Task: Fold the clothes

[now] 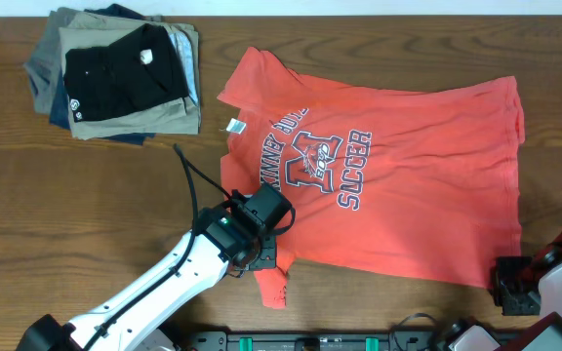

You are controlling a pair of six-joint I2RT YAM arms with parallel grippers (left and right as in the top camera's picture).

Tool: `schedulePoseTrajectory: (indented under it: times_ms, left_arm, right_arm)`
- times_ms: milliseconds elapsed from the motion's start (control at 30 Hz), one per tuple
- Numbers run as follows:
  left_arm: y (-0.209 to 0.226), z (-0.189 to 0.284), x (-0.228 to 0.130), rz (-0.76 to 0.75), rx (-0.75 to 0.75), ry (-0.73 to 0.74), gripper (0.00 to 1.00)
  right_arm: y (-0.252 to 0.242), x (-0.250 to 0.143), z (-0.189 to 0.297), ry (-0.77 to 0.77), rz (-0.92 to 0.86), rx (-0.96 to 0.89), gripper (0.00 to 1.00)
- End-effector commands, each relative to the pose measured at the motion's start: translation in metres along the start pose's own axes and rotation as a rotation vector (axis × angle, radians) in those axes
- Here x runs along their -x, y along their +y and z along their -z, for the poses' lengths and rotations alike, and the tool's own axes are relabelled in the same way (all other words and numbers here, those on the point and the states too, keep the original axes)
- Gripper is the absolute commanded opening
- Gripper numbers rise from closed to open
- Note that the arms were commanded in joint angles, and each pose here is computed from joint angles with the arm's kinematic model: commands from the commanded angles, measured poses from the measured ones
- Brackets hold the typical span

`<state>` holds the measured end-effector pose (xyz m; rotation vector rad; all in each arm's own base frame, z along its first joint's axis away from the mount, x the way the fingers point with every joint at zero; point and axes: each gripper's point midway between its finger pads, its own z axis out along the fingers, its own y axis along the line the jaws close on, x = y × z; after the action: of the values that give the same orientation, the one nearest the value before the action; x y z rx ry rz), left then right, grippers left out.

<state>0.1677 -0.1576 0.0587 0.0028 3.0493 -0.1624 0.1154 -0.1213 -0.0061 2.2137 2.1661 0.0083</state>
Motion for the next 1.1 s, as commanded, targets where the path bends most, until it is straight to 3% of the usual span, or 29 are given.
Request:
schedulePoseTrajectory:
  times_ms: [0, 33, 67, 400, 867, 967, 1067]
  left_arm:
    - [0.005, -0.002, 0.0, -0.01, 0.025, -0.001, 0.06]
    - [0.006, -0.002, 0.0, -0.01, 0.026, -0.001, 0.06]
    - [0.006, -0.002, 0.0, -0.01, 0.026, -0.001, 0.06]
    - [0.001, 0.014, -0.006, -0.067, -0.027, 0.002, 0.06]
    - [-0.004, 0.062, -0.002, -0.072, -0.148, -0.141, 0.06]
    - [-0.004, 0.06, -0.002, -0.073, -0.142, -0.134, 0.06]
    - [-0.002, 0.056, -0.004, -0.072, -0.132, -0.121, 0.06]
  right_arm:
    - [-0.006, 0.002, -0.002, -0.012, -0.032, -0.024, 0.09]
    - [-0.006, 0.002, -0.002, -0.012, -0.032, -0.024, 0.02]
    - [-0.006, 0.002, -0.002, -0.012, -0.032, -0.024, 0.01]
    - [-0.004, 0.004, 0.006, -0.009, -0.03, -0.028, 0.01]
    - [0.003, 0.014, 0.036, -0.009, -0.019, -0.045, 0.03]
    - [0.0, 0.015, 0.035, -0.014, -0.02, -0.059, 0.56]
    - [0.0, 0.016, 0.033, -0.023, -0.02, -0.06, 0.95]
